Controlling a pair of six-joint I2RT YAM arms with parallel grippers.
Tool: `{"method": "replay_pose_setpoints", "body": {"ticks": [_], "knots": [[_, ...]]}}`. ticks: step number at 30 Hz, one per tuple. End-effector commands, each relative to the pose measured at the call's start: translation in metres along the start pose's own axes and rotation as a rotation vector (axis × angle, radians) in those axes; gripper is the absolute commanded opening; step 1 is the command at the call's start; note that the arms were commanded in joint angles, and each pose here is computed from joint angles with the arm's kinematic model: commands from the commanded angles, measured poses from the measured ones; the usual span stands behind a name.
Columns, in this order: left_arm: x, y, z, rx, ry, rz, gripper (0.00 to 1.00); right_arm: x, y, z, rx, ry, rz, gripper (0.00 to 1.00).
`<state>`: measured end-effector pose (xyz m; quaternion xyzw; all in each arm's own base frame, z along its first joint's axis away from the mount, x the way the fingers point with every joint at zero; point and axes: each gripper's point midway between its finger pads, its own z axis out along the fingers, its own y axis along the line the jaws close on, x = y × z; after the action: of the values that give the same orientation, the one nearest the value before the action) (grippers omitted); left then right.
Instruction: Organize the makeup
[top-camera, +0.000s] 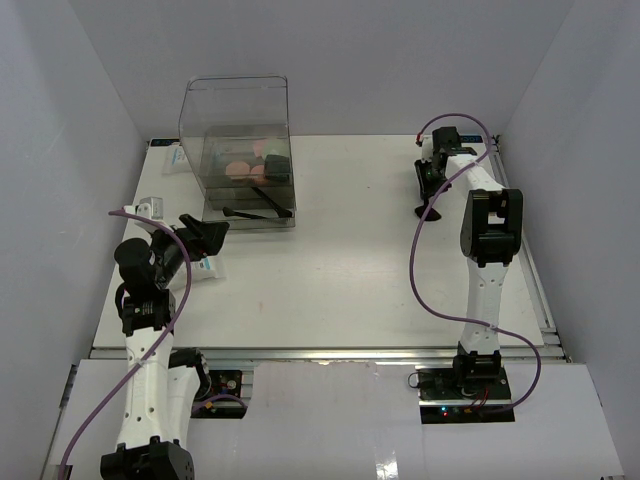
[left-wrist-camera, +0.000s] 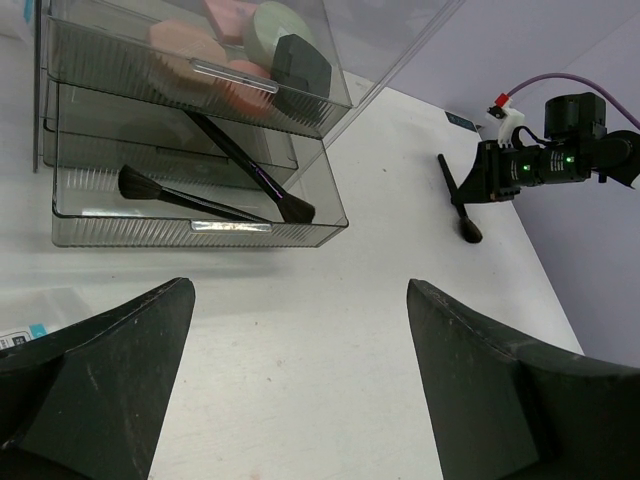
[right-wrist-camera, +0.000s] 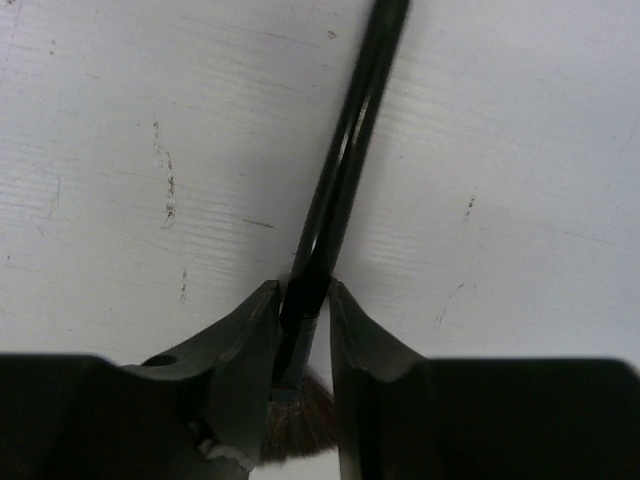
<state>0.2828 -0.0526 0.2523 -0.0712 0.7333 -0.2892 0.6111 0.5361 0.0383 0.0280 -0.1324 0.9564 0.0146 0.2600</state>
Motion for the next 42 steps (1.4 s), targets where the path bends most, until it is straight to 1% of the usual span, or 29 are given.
{"method": "replay_pose_setpoints", "body": {"ticks": [1, 4, 7, 9, 10, 12, 14, 17, 19, 21, 24, 25, 27, 28, 32, 34, 35, 36, 38, 40, 42], "knots": [[-0.002, 0.000, -0.002, -0.005, -0.006, 0.012, 0.98, 0.004, 0.004, 0.007, -0.031, 0.010, 0.002, 0.25], [-0.002, 0.001, -0.002, -0.007, -0.006, 0.011, 0.98, 0.007, 0.010, 0.005, -0.062, 0.011, -0.001, 0.17], [-0.001, 0.000, -0.002, -0.009, -0.006, 0.009, 0.98, 0.002, 0.025, -0.010, -0.149, -0.026, -0.023, 0.11], [-0.002, 0.000, -0.002, -0.009, -0.009, 0.010, 0.98, -0.009, 0.040, -0.034, -0.196, -0.105, -0.070, 0.08], [-0.003, 0.000, -0.002, -0.010, -0.011, 0.010, 0.98, -0.021, 0.049, -0.057, -0.206, -0.170, -0.122, 0.08], [-0.003, 0.001, -0.003, -0.014, -0.013, 0.008, 0.98, -0.016, 0.069, -0.073, -0.239, -0.221, -0.201, 0.08], [-0.003, 0.001, -0.003, -0.015, -0.015, 0.009, 0.98, -0.027, 0.099, -0.109, -0.285, -0.313, -0.314, 0.08], [-0.004, 0.002, -0.003, -0.025, -0.018, 0.006, 0.98, -0.024, 0.154, -0.154, -0.401, -0.424, -0.530, 0.08], [-0.005, 0.003, -0.004, -0.035, -0.022, 0.004, 0.98, -0.016, 0.199, -0.184, -0.463, -0.499, -0.726, 0.08], [-0.005, 0.005, -0.004, -0.046, -0.025, -0.003, 0.98, -0.015, 0.230, -0.205, -0.434, -0.557, -0.884, 0.08], [-0.006, 0.007, -0.004, -0.062, -0.030, -0.007, 0.98, -0.012, 0.295, -0.231, -0.434, -0.621, -1.070, 0.08], [-0.005, 0.008, -0.004, -0.065, -0.028, -0.009, 0.98, -0.014, 0.299, -0.230, -0.414, -0.619, -1.086, 0.08], [-0.006, 0.009, -0.005, -0.076, -0.031, -0.012, 0.98, -0.021, 0.340, -0.235, -0.394, -0.642, -1.186, 0.08], [-0.005, 0.010, -0.005, -0.080, -0.029, -0.014, 0.98, -0.031, 0.357, -0.247, -0.375, -0.675, -1.212, 0.08], [-0.006, 0.014, -0.005, -0.102, -0.032, -0.017, 0.98, -0.059, 0.415, -0.244, -0.324, -0.732, -1.277, 0.08], [-0.008, 0.016, -0.006, -0.118, -0.039, -0.015, 0.98, -0.082, 0.440, -0.235, -0.256, -0.762, -1.260, 0.09], [-0.007, 0.017, -0.006, -0.124, -0.039, -0.016, 0.98, -0.078, 0.454, -0.216, -0.257, -0.739, -1.270, 0.09], [-0.008, 0.017, -0.006, -0.127, -0.042, -0.015, 0.98, -0.083, 0.462, -0.212, -0.245, -0.748, -1.267, 0.09], [-0.008, 0.019, -0.006, -0.135, -0.039, -0.015, 0.98, -0.110, 0.477, -0.222, -0.189, -0.819, -1.246, 0.10], [-0.008, 0.019, -0.006, -0.137, -0.041, -0.015, 0.98, -0.113, 0.490, -0.207, -0.165, -0.833, -1.259, 0.12], [-0.008, 0.019, -0.006, -0.138, -0.042, -0.015, 0.98, -0.112, 0.494, -0.195, -0.142, -0.837, -1.270, 0.17]]}}
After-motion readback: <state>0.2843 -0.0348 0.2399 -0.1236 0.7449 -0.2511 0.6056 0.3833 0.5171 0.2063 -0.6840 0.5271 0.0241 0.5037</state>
